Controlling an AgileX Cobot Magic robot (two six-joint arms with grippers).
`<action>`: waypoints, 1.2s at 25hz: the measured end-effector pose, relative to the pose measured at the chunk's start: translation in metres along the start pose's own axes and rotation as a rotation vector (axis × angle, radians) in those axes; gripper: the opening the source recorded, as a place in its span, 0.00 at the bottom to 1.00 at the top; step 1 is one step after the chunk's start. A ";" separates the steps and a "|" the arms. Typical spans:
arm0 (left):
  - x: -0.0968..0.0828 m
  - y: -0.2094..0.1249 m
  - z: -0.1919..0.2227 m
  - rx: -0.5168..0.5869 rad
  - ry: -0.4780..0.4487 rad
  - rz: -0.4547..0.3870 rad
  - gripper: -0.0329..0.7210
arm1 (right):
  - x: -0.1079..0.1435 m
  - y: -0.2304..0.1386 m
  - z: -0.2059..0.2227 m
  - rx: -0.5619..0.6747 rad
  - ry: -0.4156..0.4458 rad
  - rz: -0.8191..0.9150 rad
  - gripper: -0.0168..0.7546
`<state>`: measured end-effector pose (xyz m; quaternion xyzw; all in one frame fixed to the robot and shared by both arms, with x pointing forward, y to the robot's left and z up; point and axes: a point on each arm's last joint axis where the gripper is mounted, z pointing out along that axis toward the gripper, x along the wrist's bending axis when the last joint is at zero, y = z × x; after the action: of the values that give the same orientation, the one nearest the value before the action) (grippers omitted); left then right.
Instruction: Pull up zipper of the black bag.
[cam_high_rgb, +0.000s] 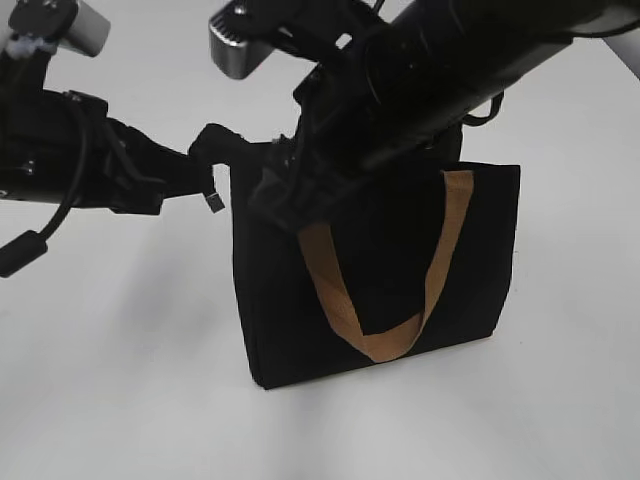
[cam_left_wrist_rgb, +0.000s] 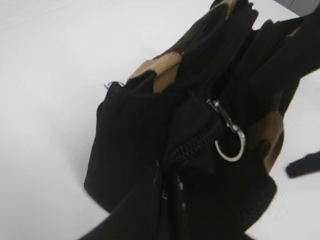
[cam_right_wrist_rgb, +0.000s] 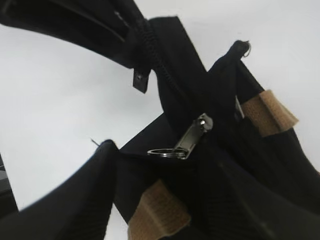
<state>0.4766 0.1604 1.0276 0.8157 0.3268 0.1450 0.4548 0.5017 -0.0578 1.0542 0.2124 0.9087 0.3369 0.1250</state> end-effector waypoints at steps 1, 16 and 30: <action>-0.001 0.001 -0.002 -0.006 -0.002 0.004 0.05 | 0.000 -0.001 0.004 0.010 0.003 -0.001 0.56; -0.013 0.017 -0.028 -0.106 -0.035 0.015 0.05 | -0.006 0.001 0.011 -0.036 -0.041 0.020 0.37; -0.016 0.019 -0.035 -0.130 -0.026 0.026 0.05 | -0.010 -0.002 0.021 -0.006 -0.070 -0.038 0.06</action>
<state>0.4532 0.1655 1.0637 0.7902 0.3003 0.1614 0.5093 0.5180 -0.0521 1.0383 0.2066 0.9067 0.3293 0.1639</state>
